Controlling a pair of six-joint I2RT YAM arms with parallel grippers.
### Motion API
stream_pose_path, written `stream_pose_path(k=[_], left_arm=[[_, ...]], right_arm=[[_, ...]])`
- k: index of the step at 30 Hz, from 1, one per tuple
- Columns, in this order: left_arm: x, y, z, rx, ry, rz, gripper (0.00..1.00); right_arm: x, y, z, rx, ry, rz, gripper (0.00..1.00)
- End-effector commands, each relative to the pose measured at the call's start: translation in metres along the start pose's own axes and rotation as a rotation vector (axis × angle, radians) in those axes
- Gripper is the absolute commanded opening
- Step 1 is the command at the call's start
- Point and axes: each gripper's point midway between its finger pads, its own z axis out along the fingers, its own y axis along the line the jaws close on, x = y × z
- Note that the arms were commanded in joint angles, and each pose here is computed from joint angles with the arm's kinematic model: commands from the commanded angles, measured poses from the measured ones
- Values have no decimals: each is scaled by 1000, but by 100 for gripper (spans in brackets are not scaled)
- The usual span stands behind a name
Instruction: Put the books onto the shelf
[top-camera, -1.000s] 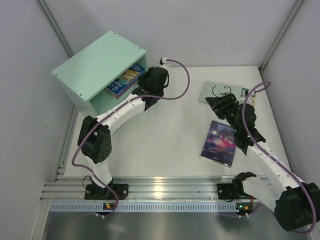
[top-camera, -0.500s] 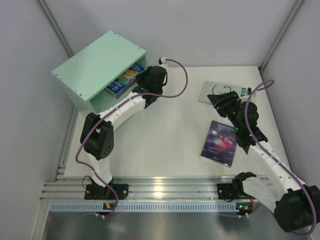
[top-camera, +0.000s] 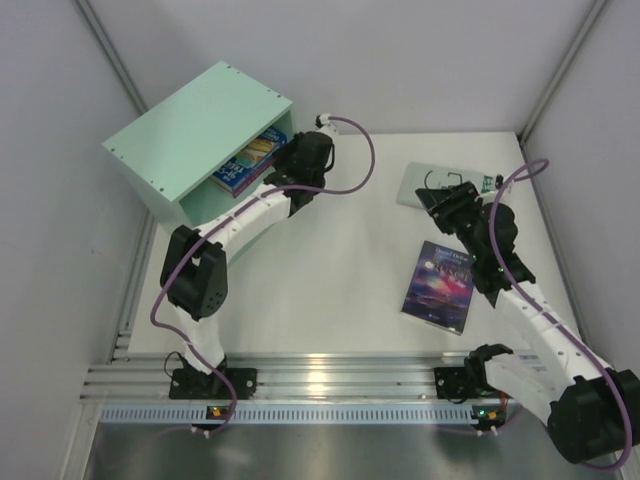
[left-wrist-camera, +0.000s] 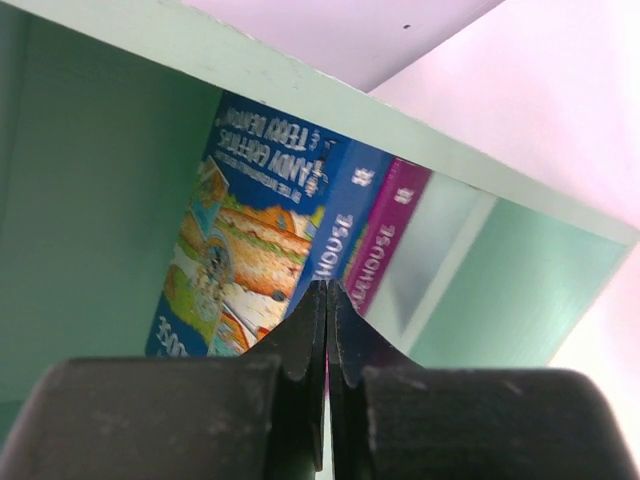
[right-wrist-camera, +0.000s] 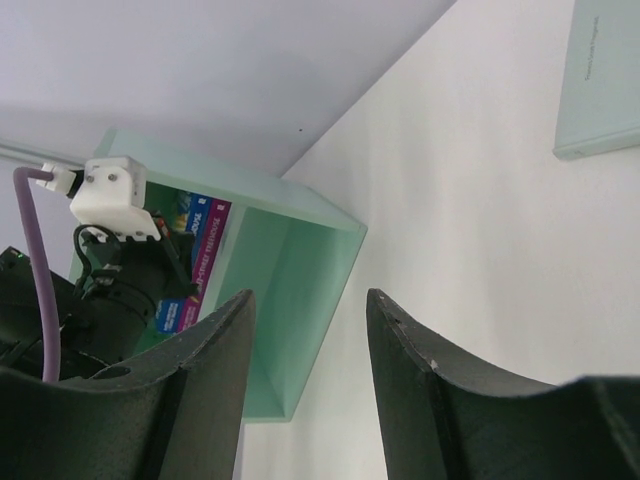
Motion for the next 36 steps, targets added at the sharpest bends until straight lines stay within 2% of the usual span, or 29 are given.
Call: stream_pose_path(k=[1, 6, 10, 15, 21, 36], left_arm=[[-27, 22, -29, 4, -60, -131, 0], [-2, 34, -53, 30, 16, -195, 0], [36, 37, -60, -21, 127, -148, 0], [60, 41, -57, -29, 174, -143, 0], [46, 37, -45, -12, 102, -155, 0], [25, 19, -6, 19, 81, -154, 0]], right_arm=[[-19, 20, 3, -53, -47, -15, 49], [-17, 20, 0, -61, -41, -17, 49], [-15, 15, -5, -59, -41, -12, 48], [-14, 18, -11, -78, -42, -9, 48], [-13, 17, -15, -84, -40, 0, 49], [-27, 19, -21, -72, -69, -25, 48]])
